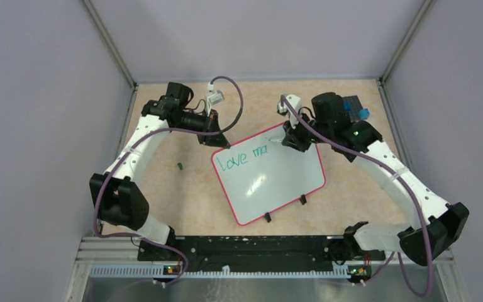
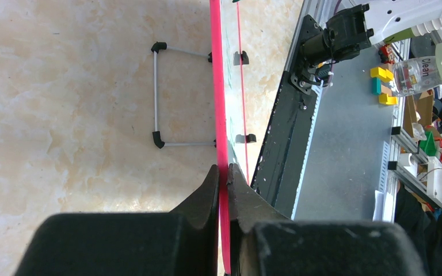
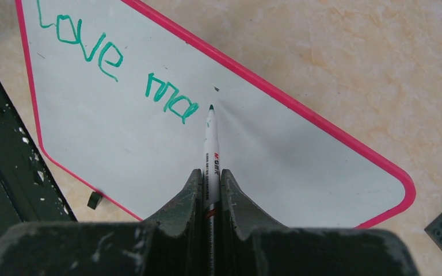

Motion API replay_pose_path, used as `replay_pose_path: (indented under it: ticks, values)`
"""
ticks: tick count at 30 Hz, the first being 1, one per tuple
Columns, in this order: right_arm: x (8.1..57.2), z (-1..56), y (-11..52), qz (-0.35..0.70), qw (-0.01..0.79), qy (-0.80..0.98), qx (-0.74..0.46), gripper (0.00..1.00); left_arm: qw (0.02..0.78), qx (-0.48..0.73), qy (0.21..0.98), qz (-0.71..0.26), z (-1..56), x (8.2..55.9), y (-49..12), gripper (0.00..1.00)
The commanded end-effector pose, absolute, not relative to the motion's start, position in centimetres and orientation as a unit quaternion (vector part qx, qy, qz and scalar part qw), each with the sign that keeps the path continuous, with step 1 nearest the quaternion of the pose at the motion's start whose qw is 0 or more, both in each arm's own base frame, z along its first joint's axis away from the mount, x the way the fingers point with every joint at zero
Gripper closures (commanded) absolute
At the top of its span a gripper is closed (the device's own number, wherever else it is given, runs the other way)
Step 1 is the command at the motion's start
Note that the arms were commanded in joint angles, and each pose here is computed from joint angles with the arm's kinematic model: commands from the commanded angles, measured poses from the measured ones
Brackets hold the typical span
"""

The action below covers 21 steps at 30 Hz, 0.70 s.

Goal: Write a sentence on the whiteboard

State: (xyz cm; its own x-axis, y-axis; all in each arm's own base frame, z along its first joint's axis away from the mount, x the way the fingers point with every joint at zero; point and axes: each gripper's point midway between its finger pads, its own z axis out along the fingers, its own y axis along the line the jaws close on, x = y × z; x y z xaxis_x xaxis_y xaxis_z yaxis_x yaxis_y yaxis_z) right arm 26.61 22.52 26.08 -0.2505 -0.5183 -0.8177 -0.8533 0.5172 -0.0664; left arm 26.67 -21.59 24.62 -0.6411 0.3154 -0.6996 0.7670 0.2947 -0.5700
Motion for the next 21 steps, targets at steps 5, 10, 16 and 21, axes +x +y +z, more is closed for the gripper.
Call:
replay_pose_path:
  ticks: [5,10,16,21]
  values:
    - [28.5,28.0,22.8,0.192,0.453,0.753,-0.437,1.0,0.229,0.365,0.764,-0.48,24.5,25.6,-21.9,1.0]
    - [28.4,27.1,22.8,0.192,0.443,0.758,-0.438,1.0,0.228,0.364,0.765,-0.48,24.5,25.6,-21.9,1.0]
    - [27.7,25.4,22.5,0.196,0.426,0.766,-0.44,1.0,0.229,0.365,0.764,-0.48,24.5,25.6,-21.9,1.0]
    - [26.7,24.6,22.3,0.204,0.416,0.769,-0.44,1.0,0.229,0.365,0.765,-0.479,24.4,25.6,-21.9,1.0]
